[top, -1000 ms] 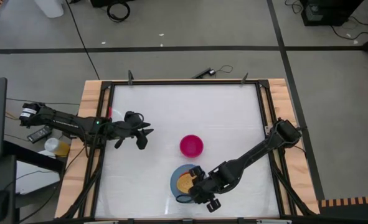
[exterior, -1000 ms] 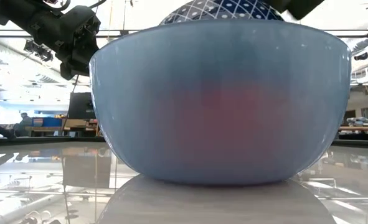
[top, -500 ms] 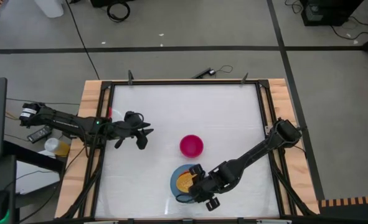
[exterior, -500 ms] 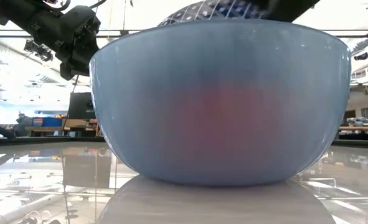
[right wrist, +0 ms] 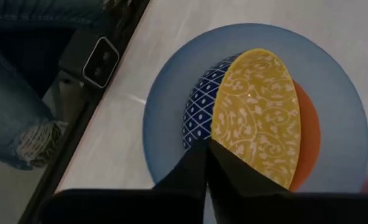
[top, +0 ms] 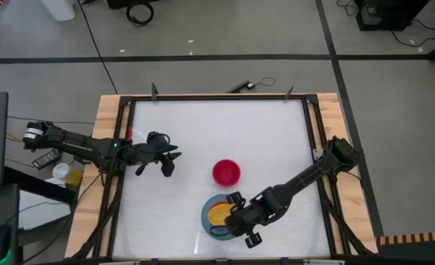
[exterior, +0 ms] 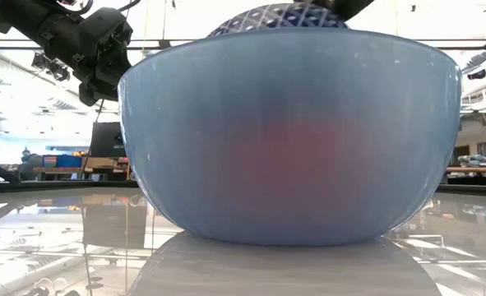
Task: Nest bowls inside each other
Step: Stack the yellow bowl on top of the orange bowl
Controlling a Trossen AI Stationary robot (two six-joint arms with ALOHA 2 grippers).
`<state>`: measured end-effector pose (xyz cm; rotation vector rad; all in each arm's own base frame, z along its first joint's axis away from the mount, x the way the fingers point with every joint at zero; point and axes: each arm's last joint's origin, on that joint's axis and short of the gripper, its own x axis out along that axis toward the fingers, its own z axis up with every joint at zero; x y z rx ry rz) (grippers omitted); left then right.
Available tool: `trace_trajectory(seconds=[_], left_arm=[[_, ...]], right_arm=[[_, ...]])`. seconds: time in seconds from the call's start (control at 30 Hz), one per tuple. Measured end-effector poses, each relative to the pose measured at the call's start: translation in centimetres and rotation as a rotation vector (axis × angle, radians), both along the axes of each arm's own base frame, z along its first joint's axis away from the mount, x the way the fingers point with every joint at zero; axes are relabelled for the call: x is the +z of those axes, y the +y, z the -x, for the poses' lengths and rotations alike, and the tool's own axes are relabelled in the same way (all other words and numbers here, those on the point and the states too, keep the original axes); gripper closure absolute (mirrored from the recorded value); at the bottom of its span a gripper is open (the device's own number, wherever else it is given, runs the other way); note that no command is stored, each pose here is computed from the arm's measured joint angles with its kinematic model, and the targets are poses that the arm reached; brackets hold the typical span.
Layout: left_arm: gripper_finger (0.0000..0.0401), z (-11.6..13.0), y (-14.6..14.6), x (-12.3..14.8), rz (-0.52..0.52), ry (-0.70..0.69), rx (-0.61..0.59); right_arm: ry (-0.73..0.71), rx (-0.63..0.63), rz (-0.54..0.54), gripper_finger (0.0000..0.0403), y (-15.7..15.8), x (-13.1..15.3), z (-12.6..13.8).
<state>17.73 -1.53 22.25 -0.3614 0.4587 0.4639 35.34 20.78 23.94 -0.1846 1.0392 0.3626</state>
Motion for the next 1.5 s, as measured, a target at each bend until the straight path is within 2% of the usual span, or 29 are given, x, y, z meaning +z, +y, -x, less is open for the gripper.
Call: trace_trajectory(seconds=[0.3,0.43,0.53,0.63,0.83,0.9,1.03,1.17,1.5], left_arm=[[0.0245,0.0,0.0,0.0,0.0,0.002,0.0],[0.0245,0.0,0.0,0.0,-0.001,0.003,0.0],[0.0245,0.1,0.0,-0.1,-0.002,0.01,0.0],[0.0245,0.1,0.0,-0.1,-0.002,0.011,0.0],[0.0245,0.1,0.0,-0.1,-0.002,0.011,0.0],[0.0245,0.1,0.0,-0.1,-0.002,0.01,0.0],[0.0245,0.1,0.0,-0.1,-0.002,0.011,0.0],[0.0245,0.1,0.0,-0.1,-0.002,0.01,0.0],[0.0245,0.1,0.0,-0.1,-0.008,0.013,-0.004]], right_arm=[[-0.011,-0.009,-0.061,0.0228,-1.4,1.2,-0.4],[0.037,0.018,-0.105,0.0203,-1.2,-0.2,-1.1],[0.054,0.026,-0.104,0.0212,-1.1,-0.8,-1.2],[0.032,0.025,-0.112,0.0245,-1.2,-0.6,-1.4],[0.044,0.029,-0.128,0.0371,-1.2,-0.7,-1.4],[0.049,0.034,-0.13,0.0392,-1.2,-0.8,-1.4],[0.051,0.032,-0.127,0.038,-1.3,-0.8,-1.4],[0.035,0.025,-0.103,0.0396,-1.3,-0.8,-1.4],[0.021,0.049,-0.046,0.04,-0.2,-0.9,-0.6]])
